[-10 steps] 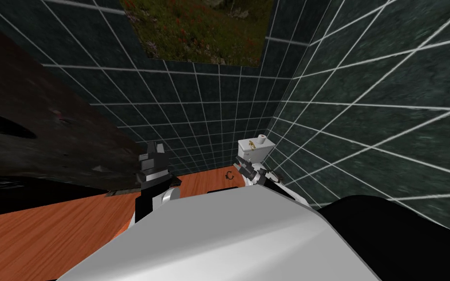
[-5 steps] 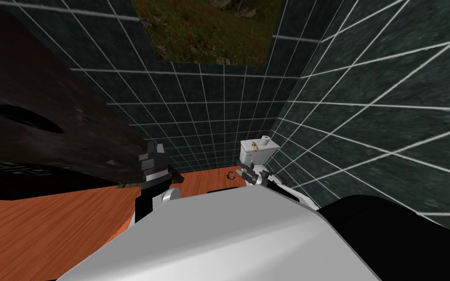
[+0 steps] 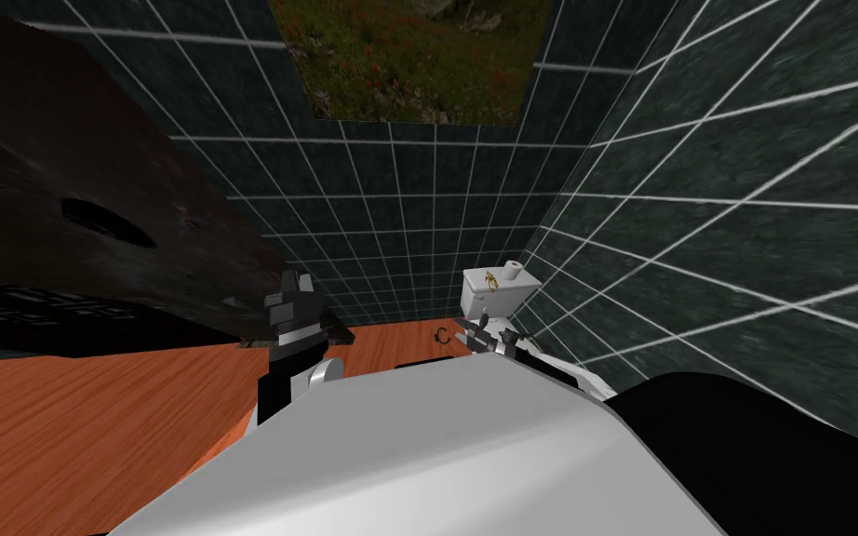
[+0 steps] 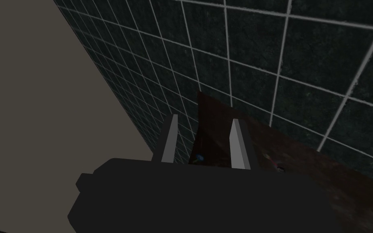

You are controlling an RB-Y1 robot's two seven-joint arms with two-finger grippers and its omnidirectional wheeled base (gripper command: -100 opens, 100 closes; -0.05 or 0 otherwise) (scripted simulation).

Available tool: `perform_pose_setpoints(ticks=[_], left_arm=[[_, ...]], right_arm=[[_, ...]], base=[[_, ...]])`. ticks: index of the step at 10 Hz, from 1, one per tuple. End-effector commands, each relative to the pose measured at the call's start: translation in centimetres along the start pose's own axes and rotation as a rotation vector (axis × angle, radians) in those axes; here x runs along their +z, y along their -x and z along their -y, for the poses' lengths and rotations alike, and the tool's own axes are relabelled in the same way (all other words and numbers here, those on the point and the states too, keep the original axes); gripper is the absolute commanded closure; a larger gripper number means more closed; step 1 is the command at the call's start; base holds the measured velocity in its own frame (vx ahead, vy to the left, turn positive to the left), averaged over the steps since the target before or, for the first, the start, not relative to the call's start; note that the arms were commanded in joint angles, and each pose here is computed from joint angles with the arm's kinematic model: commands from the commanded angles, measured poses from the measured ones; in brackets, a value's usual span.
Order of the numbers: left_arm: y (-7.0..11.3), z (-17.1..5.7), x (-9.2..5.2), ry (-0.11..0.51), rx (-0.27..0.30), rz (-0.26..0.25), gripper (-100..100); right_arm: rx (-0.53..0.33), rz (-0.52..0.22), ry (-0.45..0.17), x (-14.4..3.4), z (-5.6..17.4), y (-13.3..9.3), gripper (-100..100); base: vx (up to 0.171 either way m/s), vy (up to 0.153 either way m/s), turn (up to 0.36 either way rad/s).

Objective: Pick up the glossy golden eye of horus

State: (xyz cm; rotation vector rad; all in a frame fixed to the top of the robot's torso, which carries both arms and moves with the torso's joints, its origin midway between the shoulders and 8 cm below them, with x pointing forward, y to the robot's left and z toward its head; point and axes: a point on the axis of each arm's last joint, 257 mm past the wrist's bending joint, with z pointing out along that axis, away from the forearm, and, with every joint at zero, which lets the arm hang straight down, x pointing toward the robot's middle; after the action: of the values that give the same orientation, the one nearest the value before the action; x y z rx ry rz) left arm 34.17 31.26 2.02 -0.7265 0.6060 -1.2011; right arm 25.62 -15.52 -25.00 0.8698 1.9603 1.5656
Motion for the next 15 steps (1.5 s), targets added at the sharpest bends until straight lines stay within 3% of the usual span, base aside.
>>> perform_pose_setpoints(ticks=[1,2,4,5,7,8,9,10,11,12,14,15], left_arm=[[0.0,0.0,0.0,0.0,0.0,0.0,0],[0.0,0.0,0.0,0.0,0.0,0.0,0],[0.0,0.0,0.0,0.0,0.0,0.0,0],[0.0,0.0,0.0,0.0,0.0,0.0,0],[0.0,0.0,0.0,0.0,0.0,0.0,0],[0.0,0.0,0.0,0.0,0.0,0.0,0],[0.0,0.0,0.0,0.0,0.0,0.0,0],[0.0,0.0,0.0,0.0,0.0,0.0,0],[0.0,0.0,0.0,0.0,0.0,0.0,0],[0.0,0.0,0.0,0.0,0.0,0.0,0],[0.0,0.0,0.0,0.0,0.0,0.0,0],[0.0,0.0,0.0,0.0,0.0,0.0,0]], right_arm=[[-0.013,-0.016,-0.055,-1.1,1.6,0.0,-100],[-0.002,-0.021,-0.116,-2.0,3.7,0.2,-100],[-0.026,-0.034,-0.145,-2.7,4.2,0.5,-100],[-0.023,-0.037,-0.211,-4.0,6.2,0.9,-100],[-0.043,-0.048,-0.235,-4.6,6.6,1.2,-100],[-0.047,-0.049,-0.304,-6.2,8.5,1.9,-100],[-0.064,-0.058,-0.324,-6.7,8.7,2.2,-100],[-0.064,-0.053,-0.384,-8.1,10.5,3.0,-100],[-0.084,-0.062,-0.407,-8.8,10.6,3.4,-100],[-0.092,-0.056,-0.471,-10.5,12.2,4.4,-100],[-0.117,-0.066,-0.498,-11.3,12.3,5.0,-100],[-0.131,-0.059,-0.563,-13.2,13.6,6.3,-100]], base=[[0.009,-0.004,0.139],[0.017,-0.005,0.221],[0.01,-0.007,0.031],[0.015,0.004,0.15],[0.013,-0.004,0.072],[0.016,-0.002,0.183],[0.019,-0.008,0.098],[0.028,-0.007,0.17],[0.027,-0.012,0.105],[0.035,-0.01,0.187],[0.023,-0.012,0.029],[0.024,0.0,0.142]])
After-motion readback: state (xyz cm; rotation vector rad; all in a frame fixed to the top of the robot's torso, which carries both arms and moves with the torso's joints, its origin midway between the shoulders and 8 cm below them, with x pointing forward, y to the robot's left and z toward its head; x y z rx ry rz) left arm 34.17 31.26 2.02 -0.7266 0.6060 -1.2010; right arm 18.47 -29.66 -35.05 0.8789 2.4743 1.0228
